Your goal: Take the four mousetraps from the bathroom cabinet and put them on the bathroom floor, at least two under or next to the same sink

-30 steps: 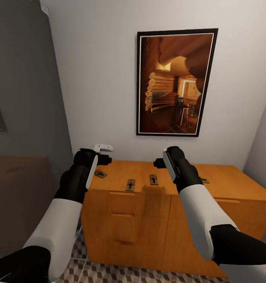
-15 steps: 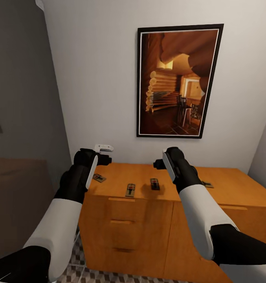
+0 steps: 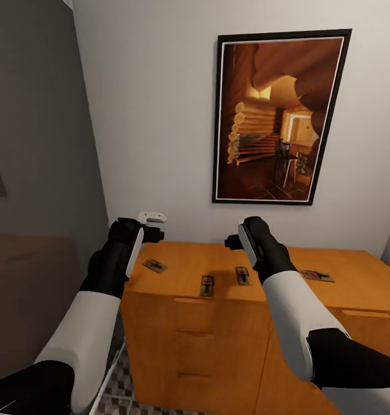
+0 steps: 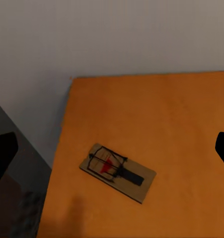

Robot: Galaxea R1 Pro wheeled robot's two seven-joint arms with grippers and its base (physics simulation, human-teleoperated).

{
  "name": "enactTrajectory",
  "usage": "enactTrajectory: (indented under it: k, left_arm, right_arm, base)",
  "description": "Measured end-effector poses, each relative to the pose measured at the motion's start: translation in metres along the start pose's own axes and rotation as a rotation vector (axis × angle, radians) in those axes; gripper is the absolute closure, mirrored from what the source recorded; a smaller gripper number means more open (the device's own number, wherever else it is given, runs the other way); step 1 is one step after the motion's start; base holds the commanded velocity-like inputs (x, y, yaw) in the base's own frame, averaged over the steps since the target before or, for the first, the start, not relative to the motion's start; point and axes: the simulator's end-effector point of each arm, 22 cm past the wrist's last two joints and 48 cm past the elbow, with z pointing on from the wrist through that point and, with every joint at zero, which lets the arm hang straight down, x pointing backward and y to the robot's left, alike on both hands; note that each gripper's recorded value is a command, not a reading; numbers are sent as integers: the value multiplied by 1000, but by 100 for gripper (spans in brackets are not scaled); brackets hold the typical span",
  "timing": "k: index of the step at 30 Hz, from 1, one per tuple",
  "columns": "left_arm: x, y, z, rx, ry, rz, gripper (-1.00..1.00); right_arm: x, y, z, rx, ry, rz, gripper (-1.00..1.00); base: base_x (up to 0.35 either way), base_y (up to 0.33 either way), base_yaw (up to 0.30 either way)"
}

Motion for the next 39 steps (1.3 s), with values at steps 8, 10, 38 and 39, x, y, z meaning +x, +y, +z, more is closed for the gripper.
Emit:
enactTrajectory:
  k: [8,10,38,39]
  left_arm:
    - [0,0,0,0,1,-1,-100]
    - [0,0,0,0,1,0,-100]
    - [2,0,2,1,5,0,-100]
    - [2,0,2,1,5,0,-100]
  right_arm:
    - [2,0,2,1,6,-2,-100]
    - [6,1,4,1,16,-4,-100]
    - [45,4,25,4,122,-24,-100]
    - [44,4,24,3,121,-24,-100]
  base:
    - [38,51,0]
    - [9,13,0]
    - [1,1,0]
    - [0,0,0]
